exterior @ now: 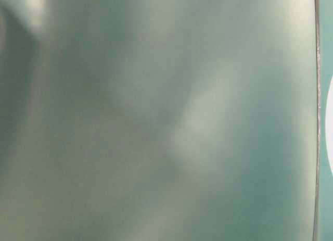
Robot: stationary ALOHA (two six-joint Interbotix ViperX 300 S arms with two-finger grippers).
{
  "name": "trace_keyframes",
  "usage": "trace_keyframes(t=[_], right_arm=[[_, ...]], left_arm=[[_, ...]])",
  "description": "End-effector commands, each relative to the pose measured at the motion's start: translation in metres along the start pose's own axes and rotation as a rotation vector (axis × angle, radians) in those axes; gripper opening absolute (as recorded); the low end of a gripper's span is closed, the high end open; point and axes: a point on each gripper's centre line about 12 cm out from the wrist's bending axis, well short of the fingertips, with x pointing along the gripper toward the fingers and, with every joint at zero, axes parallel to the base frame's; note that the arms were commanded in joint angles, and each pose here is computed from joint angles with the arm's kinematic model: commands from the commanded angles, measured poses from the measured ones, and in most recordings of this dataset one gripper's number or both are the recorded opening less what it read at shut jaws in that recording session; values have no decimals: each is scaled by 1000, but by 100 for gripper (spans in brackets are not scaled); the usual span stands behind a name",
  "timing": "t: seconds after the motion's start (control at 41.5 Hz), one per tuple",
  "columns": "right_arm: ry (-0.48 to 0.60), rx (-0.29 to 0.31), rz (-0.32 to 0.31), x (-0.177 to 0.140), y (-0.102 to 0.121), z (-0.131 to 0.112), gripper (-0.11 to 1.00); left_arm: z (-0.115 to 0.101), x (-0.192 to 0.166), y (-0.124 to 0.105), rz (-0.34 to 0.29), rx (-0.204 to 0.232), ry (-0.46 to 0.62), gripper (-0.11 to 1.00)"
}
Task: Scoop the yellow hexagonal prism block from the bowl with a spoon using the right arm.
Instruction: 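Move the right gripper to the red spoon handle and close on it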
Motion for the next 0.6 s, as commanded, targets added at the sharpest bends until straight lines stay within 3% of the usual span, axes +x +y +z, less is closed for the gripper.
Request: trace_keyframes(t=[0.0,0.409,0.482,0.578], right_arm=[[-25,-4,-6,3,-1,9,-1],[49,-14,-7,16,-2,13,2],[54,-16,-5,16,-1,12,9],[54,-14,-6,16,-1,12,32]], left_arm=[[7,4,0,-1,7,-5,0],[5,4,0,-1,6,9,1],[5,4,0,-1,6,9,1],[4,4,0,-1,4,15,1]])
